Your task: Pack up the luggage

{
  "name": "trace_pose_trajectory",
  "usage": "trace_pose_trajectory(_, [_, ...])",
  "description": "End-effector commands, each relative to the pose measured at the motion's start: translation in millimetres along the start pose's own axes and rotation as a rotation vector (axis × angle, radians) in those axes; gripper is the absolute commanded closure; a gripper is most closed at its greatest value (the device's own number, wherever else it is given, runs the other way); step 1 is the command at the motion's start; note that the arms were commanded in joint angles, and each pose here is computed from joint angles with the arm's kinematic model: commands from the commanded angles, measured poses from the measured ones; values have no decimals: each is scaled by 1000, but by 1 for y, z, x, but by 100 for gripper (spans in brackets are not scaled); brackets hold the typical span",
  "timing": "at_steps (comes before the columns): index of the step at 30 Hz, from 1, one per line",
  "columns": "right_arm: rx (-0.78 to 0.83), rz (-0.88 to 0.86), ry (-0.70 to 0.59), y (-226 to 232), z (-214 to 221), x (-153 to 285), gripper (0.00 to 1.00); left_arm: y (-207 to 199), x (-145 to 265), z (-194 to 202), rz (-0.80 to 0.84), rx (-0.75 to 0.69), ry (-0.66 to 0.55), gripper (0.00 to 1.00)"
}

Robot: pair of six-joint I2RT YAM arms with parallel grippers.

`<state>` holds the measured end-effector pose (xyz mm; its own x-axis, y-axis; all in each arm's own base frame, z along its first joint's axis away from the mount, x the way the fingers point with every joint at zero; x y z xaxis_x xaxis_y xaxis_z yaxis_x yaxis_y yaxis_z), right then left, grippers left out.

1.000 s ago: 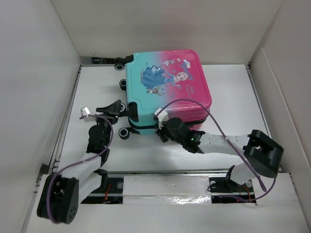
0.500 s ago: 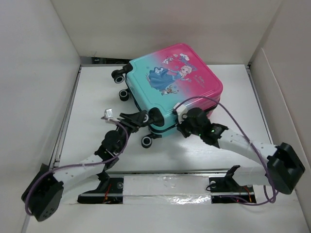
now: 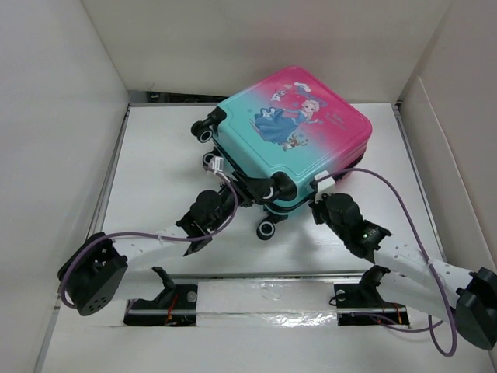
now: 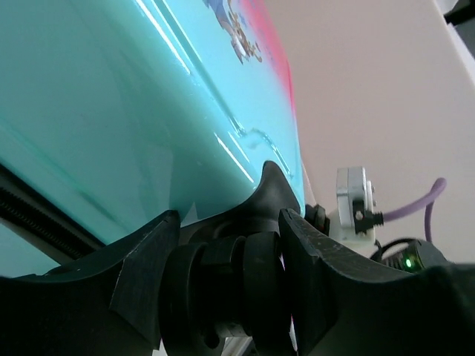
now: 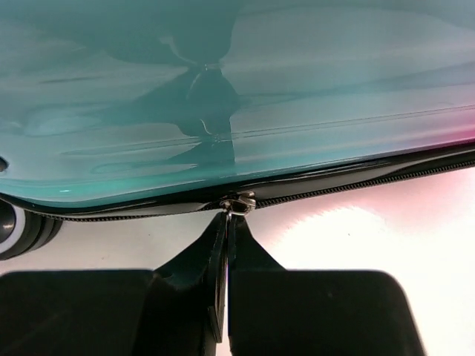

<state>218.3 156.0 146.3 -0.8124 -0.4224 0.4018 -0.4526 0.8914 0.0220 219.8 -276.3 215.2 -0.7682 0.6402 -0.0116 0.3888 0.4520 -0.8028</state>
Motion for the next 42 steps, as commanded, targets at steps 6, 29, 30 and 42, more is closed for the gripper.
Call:
trace_pose_trajectory(6, [-52, -593, -186, 144, -63, 39, 100, -2, -25, 1, 35, -36, 62, 100])
trace_pose_trajectory(29, [-388, 125, -243, -45, 3, 72, 100, 43, 45, -109, -125, -93, -272, 100])
trace_pose_trajectory(30, [-388, 108, -271, -45, -2, 74, 100, 42, 46, -110, -118, -91, -271, 100])
trace_pose_trajectory(42, [-98, -311, -117, 38, -34, 1, 100, 22, 48, -27, 36, -251, 108, 38])
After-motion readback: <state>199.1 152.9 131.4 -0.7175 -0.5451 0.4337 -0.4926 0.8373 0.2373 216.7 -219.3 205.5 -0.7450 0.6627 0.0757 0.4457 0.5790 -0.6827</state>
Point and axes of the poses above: each gripper's point midway between its finger pads, its own x axis back along the fingers, its own y axis along the line the jaws close on, z = x × y, the point moved 5 cm from there along x, back along the fingers, and after that the axes turned 6 degrees about -x, right-handed, at the moved point
